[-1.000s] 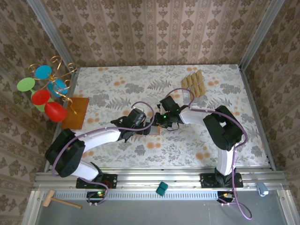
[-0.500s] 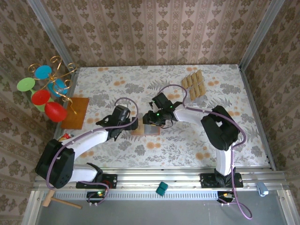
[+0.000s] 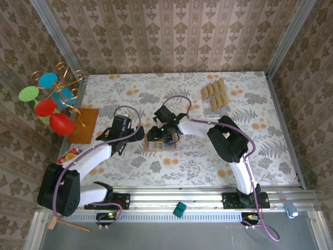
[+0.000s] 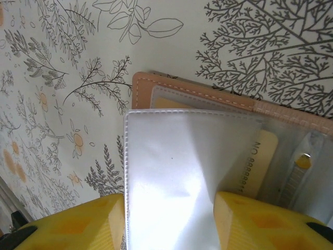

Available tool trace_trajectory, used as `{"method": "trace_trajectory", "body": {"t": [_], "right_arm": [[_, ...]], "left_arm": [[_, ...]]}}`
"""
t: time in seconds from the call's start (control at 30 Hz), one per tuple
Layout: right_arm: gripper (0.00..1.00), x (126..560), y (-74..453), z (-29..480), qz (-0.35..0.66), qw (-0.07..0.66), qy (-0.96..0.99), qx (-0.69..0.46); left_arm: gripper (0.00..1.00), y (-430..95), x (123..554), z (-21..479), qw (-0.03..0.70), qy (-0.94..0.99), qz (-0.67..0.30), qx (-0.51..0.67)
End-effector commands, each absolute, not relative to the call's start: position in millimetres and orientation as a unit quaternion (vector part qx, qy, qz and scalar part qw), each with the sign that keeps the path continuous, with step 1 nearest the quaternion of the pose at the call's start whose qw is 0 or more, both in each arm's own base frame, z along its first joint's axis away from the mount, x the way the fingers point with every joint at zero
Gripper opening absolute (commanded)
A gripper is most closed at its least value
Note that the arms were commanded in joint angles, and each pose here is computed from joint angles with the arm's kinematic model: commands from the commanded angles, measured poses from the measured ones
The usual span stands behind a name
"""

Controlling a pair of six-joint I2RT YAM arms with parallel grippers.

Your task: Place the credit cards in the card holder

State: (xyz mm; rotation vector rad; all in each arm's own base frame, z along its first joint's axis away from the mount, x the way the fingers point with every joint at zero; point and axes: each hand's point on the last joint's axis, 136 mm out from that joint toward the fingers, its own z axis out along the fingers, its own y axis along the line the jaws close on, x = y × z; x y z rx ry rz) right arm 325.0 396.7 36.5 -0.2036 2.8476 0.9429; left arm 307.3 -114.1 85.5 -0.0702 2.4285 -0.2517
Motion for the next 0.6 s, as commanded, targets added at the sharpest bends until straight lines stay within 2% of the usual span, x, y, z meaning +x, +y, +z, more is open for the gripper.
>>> {"method": "trace_trajectory", "body": {"t": [0.0,0.1,0.3,0.57], "right_arm": [[0.51,321.2,387.7,23.5,0.282,0.053,0.957,-0.047],[0.51,320.6,387.7,25.3,0.284,0.053,0.956,-0.043],[0.65,326.0,394.2,42.9,0.303,0.066,0.95,-0.046],[0.74,329.9,403.7,47.3,0.32,0.064,0.944,-0.05]], "left_arm": [[1.0,-116.6,303.6,83.5,0.337,0.934,-0.116,-0.028],[1.0,-114.1,301.6,80.8,0.334,0.935,-0.116,-0.027],[1.0,-108.9,302.8,81.1,0.328,0.936,-0.123,-0.033],[1.0,-108.8,304.7,85.2,0.317,0.94,-0.125,-0.034]]}}
